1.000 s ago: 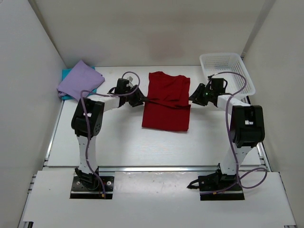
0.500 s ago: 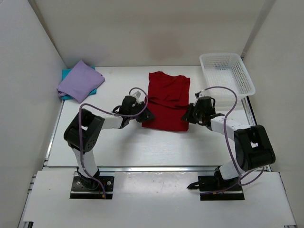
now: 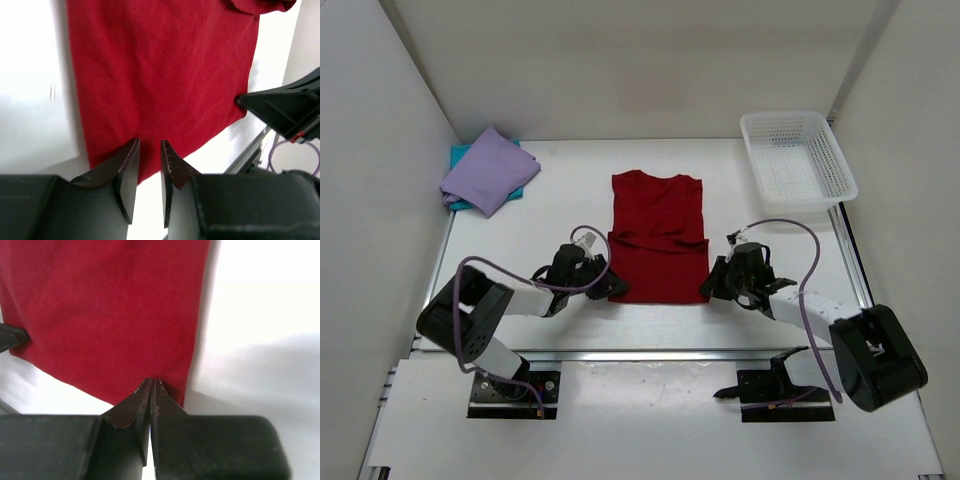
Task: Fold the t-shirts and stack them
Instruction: Fold the folded rectangular tshirt in 1/3 of the way, then grab one side of the 2/3 rectangular tshirt with both arms, then fold the long partially folded tshirt into a neat square
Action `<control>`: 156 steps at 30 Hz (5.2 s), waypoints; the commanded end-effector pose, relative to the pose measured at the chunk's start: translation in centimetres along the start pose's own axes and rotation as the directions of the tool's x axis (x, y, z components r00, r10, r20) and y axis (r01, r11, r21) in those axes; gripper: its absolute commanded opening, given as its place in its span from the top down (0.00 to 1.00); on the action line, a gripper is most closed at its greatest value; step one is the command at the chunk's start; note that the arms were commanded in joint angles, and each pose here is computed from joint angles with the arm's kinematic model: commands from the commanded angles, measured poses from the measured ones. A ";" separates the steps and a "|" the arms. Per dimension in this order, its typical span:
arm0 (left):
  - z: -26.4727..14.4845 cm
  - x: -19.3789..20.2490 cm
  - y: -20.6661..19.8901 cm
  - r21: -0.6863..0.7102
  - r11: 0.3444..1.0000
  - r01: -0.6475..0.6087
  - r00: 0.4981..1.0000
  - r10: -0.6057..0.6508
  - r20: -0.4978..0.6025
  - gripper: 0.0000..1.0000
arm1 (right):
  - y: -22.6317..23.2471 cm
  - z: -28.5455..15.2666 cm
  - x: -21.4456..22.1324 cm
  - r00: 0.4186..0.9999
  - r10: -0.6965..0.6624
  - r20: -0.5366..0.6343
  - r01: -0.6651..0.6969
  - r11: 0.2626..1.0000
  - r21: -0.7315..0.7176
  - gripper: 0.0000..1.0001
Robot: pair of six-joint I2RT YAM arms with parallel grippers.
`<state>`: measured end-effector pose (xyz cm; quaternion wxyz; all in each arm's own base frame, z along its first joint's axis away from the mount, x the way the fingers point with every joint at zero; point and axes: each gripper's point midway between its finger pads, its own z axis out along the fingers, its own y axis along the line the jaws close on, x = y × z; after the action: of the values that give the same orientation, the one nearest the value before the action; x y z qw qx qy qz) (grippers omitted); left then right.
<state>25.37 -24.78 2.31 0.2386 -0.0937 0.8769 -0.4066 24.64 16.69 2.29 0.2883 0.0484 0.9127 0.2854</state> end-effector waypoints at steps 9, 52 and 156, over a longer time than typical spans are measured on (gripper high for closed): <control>-2.4 -1.3 -3.0 -0.020 0.979 -0.201 0.977 0.202 0.063 0.61 | 10.6 1.1 -6.7 0.946 -0.287 0.151 0.305 0.946 -0.107 1.00; -5.2 1.9 4.7 -0.181 0.972 -0.148 0.989 0.148 -0.013 0.35 | 2.0 -3.2 -1.1 0.982 -0.131 0.138 0.123 0.990 0.063 0.55; 0.7 -16.5 -2.4 -0.048 0.999 0.010 0.955 0.005 0.297 0.47 | 5.8 5.6 -16.2 0.984 -0.089 0.157 0.105 0.990 -0.094 1.00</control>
<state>37.34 -21.77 5.67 0.3054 -0.1710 0.8555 -0.3816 37.52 18.73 5.91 0.3215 0.0394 0.8960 0.3037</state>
